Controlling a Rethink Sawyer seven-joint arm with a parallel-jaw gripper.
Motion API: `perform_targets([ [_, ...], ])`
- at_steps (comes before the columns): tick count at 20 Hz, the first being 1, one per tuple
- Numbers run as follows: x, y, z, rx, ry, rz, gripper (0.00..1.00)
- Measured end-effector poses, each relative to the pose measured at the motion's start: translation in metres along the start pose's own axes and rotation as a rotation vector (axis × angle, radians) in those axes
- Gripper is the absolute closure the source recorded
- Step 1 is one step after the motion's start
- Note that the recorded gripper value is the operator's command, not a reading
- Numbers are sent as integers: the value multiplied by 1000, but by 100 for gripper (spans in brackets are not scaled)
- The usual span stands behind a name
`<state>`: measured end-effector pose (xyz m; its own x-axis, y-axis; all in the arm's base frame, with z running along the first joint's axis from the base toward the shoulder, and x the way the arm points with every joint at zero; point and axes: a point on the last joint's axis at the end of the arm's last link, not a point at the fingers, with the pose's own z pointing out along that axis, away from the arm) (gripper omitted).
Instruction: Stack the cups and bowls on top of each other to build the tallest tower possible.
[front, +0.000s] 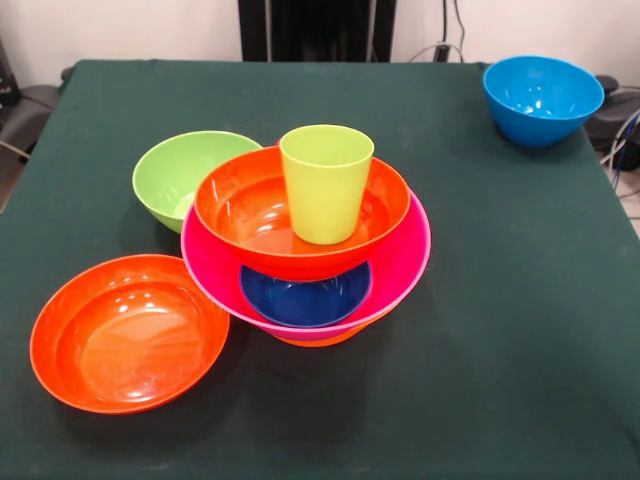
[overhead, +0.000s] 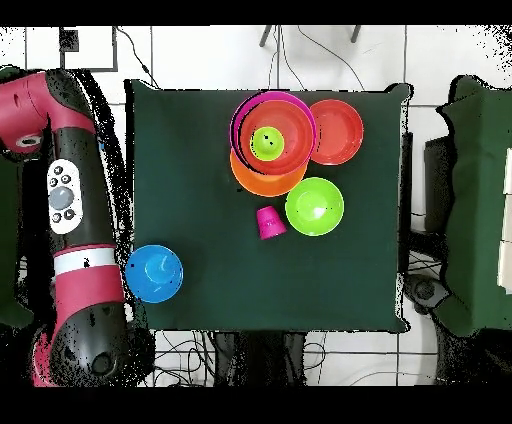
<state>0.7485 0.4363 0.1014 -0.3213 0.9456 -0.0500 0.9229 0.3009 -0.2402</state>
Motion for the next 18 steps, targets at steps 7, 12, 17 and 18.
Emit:
perform_targets([
  [7,12,-2,-14,-70,-63,-86,0],
  [12,24,-3,-28,-134,-94,-168,0],
  [17,25,-7,-38,-160,-129,-234,0],
  [18,25,-8,-39,-162,-131,-237,0],
])
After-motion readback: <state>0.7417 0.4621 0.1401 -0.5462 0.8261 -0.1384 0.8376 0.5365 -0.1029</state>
